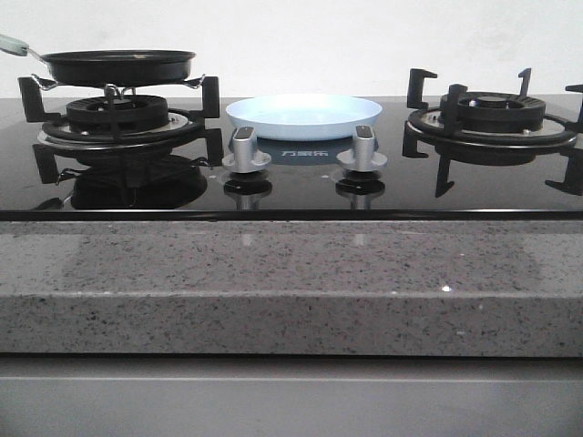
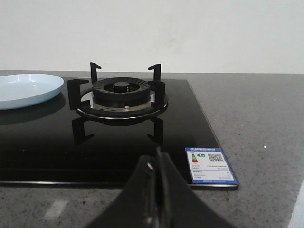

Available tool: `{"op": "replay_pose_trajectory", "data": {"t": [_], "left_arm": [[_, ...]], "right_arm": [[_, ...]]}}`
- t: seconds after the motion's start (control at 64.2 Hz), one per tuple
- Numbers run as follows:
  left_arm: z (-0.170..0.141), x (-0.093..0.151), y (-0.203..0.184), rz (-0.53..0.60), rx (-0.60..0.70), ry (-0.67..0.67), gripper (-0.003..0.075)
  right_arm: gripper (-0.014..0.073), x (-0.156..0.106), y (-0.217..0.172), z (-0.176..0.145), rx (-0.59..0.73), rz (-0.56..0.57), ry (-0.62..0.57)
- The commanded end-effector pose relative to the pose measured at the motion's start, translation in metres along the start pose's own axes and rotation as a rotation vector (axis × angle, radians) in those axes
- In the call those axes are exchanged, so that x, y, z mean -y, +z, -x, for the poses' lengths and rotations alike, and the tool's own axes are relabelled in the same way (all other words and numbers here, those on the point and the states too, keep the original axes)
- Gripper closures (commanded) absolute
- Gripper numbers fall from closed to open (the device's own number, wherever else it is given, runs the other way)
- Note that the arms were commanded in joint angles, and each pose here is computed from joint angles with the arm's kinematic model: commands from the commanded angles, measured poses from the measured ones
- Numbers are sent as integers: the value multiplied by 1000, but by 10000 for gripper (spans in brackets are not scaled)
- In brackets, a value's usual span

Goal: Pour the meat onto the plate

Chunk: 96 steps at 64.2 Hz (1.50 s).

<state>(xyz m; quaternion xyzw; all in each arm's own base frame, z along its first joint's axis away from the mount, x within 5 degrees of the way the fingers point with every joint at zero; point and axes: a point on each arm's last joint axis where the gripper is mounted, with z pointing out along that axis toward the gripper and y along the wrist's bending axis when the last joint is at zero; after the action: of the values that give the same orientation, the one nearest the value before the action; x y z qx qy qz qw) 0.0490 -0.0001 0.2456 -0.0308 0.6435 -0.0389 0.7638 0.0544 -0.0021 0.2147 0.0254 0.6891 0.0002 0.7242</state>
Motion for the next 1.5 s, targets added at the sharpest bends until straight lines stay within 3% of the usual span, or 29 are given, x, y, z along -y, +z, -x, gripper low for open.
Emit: {"op": "replay_pose_trajectory", "data": {"t": [0.0, 0.265, 0.498, 0.997, 1.075, 1.184, 1.277, 1.34, 1.48], "left_arm": [[43, 4, -8, -15, 146, -14, 741], [100, 9, -9, 3, 47, -8, 741], [129, 11, 19, 31, -208, 47, 741], [115, 11, 68, 35, -397, 19, 734], [111, 12, 75, 24, -430, 35, 666], [104, 16, 84, -15, -475, 47, 441], [100, 22, 88, -64, -500, 57, 300], [98, 27, 91, -103, -518, 67, 269], [94, 39, 92, -197, -536, 80, 283]], "right_arm": [[664, -1, -7, 36, 115, -1, 8], [664, -3, -11, 107, 33, -12, 10], [664, -5, 5, 160, -118, -21, 15], [653, -6, 49, 149, -343, -16, 39], [571, -9, 55, 146, -383, 14, 23], [337, -15, 63, 143, -437, 73, -12], [168, -21, 69, 142, -492, 116, -24], [131, -25, 75, 143, -536, 136, -31], [130, -34, 91, 147, -590, 176, -46]]}}
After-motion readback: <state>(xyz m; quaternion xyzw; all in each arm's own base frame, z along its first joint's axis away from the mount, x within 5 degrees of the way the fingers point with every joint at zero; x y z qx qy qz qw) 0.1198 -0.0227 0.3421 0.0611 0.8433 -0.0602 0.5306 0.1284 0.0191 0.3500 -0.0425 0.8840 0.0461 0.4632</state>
